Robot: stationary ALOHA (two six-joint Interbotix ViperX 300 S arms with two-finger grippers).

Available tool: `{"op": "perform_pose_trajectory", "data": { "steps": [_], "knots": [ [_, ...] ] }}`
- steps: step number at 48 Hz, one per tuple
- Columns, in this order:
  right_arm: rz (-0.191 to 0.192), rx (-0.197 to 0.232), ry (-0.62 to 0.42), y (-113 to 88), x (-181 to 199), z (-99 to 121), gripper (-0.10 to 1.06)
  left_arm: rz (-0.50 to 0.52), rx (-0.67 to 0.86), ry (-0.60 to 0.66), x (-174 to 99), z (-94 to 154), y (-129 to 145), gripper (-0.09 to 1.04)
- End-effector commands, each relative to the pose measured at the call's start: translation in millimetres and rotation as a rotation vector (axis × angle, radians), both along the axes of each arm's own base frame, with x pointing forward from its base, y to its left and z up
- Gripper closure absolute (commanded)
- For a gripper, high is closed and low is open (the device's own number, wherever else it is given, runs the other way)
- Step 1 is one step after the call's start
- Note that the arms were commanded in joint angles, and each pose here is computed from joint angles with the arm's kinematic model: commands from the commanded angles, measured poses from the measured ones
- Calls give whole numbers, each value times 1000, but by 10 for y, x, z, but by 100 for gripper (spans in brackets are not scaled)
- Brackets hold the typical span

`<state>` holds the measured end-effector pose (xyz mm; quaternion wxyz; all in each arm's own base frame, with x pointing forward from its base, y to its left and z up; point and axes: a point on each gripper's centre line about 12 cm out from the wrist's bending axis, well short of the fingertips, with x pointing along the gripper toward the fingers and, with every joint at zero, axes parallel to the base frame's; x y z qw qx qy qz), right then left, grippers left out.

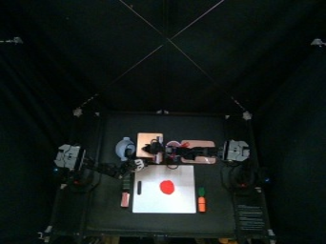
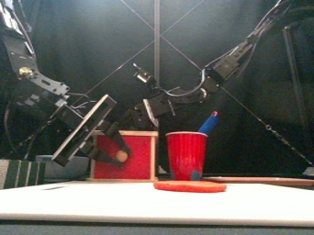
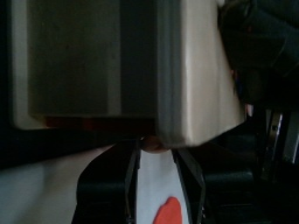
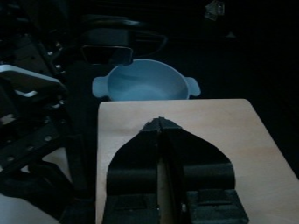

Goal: Get the cutter from the drawer then cut the dough then place the extra dough in the bowl
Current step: Open the drawer

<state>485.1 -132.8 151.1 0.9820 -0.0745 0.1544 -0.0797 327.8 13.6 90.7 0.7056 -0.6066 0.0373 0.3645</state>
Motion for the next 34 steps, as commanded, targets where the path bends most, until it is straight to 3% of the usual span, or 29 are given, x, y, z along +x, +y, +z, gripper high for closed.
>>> {"op": "perform_pose_trajectory", "data": {
  "steps": [1,34],
  "knots": [
    [-9,-3,5,-34,-9,32,91,-19,-19,-23,36,68,-135,36],
    [-28,-13,-6,-155,-6,86,91,-134,-98,18,40,32,-551,36]
  ]
}}
